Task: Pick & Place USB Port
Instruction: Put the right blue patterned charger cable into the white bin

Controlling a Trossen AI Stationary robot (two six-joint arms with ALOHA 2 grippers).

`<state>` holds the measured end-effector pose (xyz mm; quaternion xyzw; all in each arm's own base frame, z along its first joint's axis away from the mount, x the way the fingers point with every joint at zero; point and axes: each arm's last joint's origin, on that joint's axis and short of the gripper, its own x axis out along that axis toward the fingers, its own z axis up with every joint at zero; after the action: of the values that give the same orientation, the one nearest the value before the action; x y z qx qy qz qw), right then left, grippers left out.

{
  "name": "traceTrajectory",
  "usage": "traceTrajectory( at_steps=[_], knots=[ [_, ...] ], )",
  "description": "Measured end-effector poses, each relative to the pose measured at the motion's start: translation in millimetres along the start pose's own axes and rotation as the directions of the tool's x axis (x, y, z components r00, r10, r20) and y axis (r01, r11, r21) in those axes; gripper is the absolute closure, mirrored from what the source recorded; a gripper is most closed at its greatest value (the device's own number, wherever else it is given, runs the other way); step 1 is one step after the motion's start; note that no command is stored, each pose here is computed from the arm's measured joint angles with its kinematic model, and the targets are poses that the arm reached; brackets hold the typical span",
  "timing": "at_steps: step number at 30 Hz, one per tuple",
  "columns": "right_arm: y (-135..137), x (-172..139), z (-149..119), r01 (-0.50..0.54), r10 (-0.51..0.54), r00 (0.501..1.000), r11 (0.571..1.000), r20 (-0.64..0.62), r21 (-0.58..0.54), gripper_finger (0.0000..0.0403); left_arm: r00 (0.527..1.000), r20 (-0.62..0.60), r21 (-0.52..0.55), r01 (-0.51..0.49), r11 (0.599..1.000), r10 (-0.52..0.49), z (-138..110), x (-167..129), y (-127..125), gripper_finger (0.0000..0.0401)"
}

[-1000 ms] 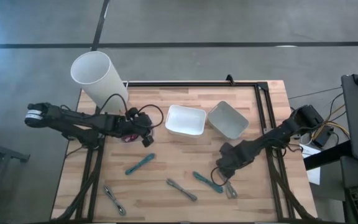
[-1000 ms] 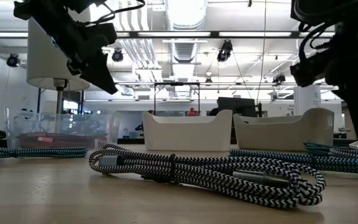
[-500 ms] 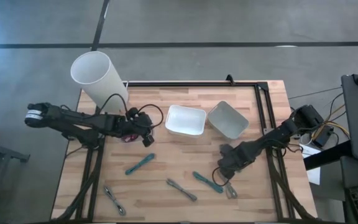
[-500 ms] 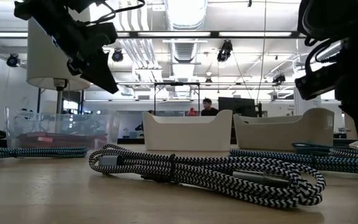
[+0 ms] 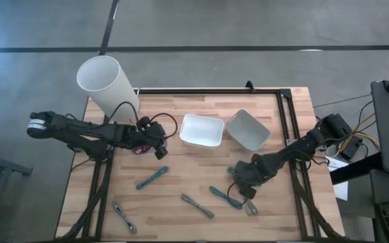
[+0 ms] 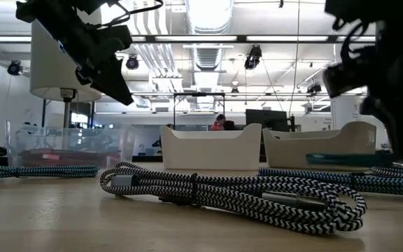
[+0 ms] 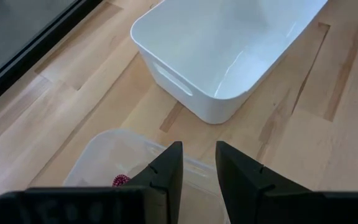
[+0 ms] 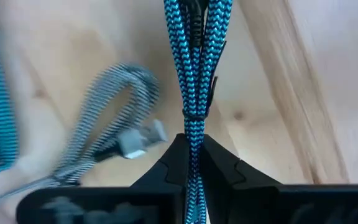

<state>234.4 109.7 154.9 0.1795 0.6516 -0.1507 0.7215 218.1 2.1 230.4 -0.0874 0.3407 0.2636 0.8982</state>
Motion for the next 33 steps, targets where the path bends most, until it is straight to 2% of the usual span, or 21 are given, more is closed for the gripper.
traceTrajectory(
  at_steps=[5,9,18,24,29,31,33],
  knots=[
    [10,-16,13,0.019,-0.001,0.993,0.987,0.116,-0.157,0.0381,1.0,0.002,-0.001,0.001,1.0,-0.001,0,0,0,0.0301],
    [13,-32,33,0.097,-0.024,0.97,0.95,0.24,-0.296,0.0381,1.0,0.014,-0.007,0.006,1.0,-0.006,1,0,-1,0.0301],
    [0,-81,95,0.246,-0.034,0.886,0.88,0.463,-0.407,0.038,0.999,0.045,-0.024,0.02,1.0,-0.018,5,0,-2,0.0301],
    [-18,-94,130,0.313,0.002,0.8,0.852,0.6,-0.42,0.038,0.999,0.048,-0.026,0.021,0.999,-0.02,5,0,-2,0.0301],
    [-38,-92,150,0.351,-0.001,0.726,0.86,0.688,-0.369,0.038,0.999,0.048,-0.025,0.021,0.999,-0.02,5,0,-2,0.0301],
    [-48,-87,155,0.35,-0.014,0.713,0.874,0.701,-0.338,0.038,0.999,0.048,-0.026,0.021,0.999,-0.02,5,0,-2,0.0301],
    [-59,-81,157,0.34,-0.025,0.724,0.882,0.69,-0.325,0.038,0.999,0.048,-0.025,0.021,0.999,-0.02,5,0,-2,0.0301]
  ],
)
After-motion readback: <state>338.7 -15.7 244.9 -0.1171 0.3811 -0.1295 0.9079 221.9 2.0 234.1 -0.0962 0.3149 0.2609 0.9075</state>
